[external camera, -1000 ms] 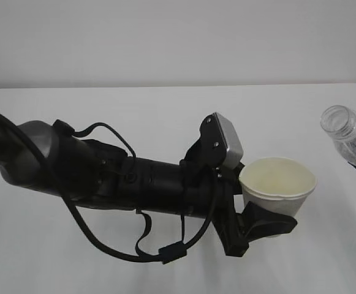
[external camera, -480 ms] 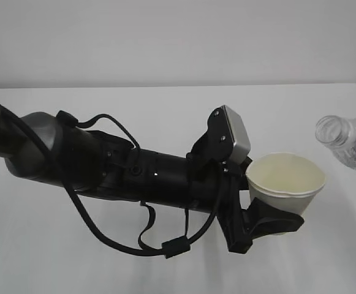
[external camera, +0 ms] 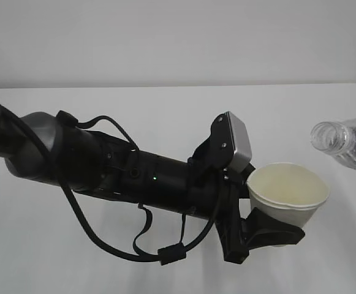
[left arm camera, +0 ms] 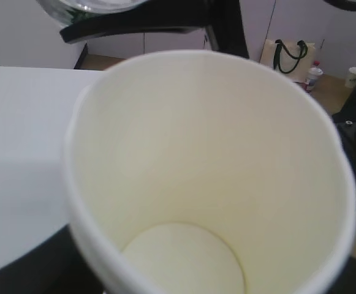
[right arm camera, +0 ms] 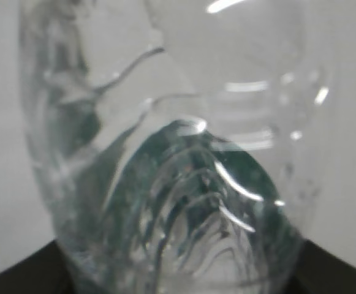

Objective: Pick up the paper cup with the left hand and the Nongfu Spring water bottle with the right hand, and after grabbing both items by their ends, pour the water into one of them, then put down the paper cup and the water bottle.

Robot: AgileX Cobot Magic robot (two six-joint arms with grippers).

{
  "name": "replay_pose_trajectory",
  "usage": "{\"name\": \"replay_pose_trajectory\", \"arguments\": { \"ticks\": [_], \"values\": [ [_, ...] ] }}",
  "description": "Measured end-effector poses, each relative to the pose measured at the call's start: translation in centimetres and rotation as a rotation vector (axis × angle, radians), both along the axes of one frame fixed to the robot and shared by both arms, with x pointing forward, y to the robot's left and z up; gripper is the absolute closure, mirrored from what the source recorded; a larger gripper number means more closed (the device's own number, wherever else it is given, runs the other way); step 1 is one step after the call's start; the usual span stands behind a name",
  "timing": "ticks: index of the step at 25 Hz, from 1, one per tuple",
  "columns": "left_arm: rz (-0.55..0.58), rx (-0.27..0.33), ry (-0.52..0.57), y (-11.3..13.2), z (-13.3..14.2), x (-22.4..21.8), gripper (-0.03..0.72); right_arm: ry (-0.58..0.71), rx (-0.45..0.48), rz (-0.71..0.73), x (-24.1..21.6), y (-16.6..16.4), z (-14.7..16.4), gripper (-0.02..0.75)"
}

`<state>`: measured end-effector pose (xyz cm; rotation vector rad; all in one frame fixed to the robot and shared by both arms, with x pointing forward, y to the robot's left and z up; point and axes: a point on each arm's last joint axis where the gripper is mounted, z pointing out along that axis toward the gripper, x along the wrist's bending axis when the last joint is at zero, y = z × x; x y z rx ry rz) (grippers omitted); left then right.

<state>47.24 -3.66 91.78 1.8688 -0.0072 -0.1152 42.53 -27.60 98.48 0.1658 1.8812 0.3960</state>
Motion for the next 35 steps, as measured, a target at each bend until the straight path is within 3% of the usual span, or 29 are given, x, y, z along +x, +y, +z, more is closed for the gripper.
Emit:
{"name": "replay_pose_trajectory", "arguments": {
  "ticks": [7,35],
  "values": [
    [-0.029,-0.037,0.025,-0.07,0.35,-0.31,0.208,-0.039,-0.066,0.024,0.06,0.04,0.22,0.316],
    [-0.048,-0.001,0.017,0.04,0.03,-0.47,0.215,-0.119,-0.216,0.053,0.19,-0.05,0.67,0.317]
  ]
}}
